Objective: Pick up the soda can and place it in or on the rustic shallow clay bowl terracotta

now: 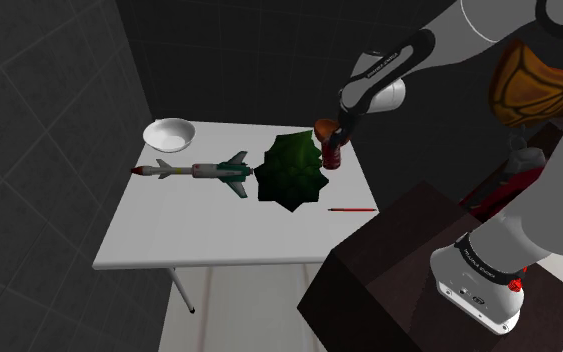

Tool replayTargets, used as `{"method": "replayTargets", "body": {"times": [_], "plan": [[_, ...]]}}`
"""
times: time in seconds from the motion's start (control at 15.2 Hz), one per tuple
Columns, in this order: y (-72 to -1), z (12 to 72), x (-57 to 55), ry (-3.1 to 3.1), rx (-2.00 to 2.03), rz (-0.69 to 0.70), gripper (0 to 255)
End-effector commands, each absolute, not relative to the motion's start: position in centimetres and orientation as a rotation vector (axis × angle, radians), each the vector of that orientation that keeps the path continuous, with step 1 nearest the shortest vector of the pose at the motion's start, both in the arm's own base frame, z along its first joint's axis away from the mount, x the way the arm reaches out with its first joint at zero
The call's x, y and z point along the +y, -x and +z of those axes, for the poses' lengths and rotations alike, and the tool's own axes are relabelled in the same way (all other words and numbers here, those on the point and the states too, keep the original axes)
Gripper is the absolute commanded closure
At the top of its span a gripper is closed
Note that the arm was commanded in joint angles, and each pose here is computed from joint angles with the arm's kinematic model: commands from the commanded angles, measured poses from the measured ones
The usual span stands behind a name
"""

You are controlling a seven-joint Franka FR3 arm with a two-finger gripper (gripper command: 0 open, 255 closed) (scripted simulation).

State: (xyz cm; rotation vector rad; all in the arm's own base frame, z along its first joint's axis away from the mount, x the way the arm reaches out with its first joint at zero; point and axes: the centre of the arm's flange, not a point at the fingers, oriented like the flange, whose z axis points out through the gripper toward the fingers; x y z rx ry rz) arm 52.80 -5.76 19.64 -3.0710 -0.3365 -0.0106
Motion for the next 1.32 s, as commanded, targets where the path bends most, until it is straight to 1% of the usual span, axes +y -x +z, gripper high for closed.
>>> {"method": "replayTargets", "body": {"times": [0.0,1.25], "plan": [[-52.8,20.7,-5.7,3.071,-0.336,-0.011,255],[-52.8,30.4,-5.8,3.071,-0.336,-0.011,255]]}}
